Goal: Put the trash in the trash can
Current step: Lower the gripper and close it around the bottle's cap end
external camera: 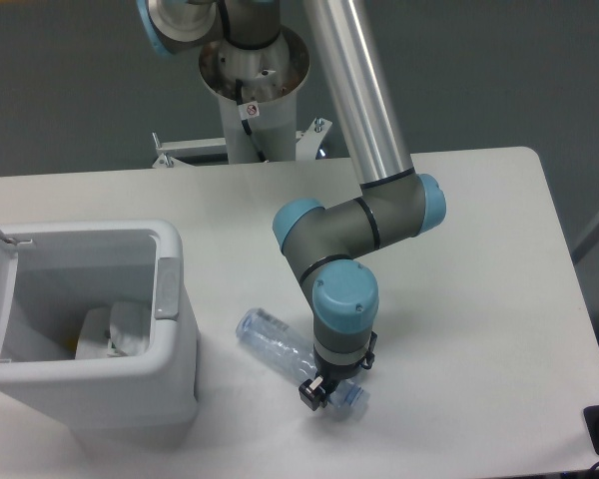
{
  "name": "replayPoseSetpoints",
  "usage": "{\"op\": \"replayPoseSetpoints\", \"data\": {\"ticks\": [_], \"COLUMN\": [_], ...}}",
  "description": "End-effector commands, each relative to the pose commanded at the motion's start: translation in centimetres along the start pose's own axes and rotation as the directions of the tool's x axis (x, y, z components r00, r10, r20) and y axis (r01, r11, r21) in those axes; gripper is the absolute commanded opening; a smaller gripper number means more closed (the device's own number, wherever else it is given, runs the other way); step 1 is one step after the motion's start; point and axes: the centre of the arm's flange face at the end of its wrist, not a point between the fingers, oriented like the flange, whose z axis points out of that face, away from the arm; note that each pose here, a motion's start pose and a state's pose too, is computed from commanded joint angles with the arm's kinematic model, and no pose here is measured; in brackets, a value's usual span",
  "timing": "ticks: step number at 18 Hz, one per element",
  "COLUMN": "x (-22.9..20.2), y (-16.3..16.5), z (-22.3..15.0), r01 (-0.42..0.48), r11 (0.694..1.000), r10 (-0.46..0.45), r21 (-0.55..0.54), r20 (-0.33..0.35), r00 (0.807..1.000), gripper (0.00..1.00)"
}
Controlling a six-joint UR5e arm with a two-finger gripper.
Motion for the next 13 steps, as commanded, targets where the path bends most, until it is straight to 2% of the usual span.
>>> {"op": "replayPoseSetpoints", "data": {"ticks": [10,13], "x": [0.1,0.5], "y": [0.0,-1.0], "z": [-0.7,-4.0], "r01": [-0.012,-0.018], "r11": [1.0,0.998], "r10": [0.012,0.02], "r21": [0.004,0.066], "r20": [-0.007,-0.028], "r00": [1.0,0.999], "gripper": [0.61,0.61]}}
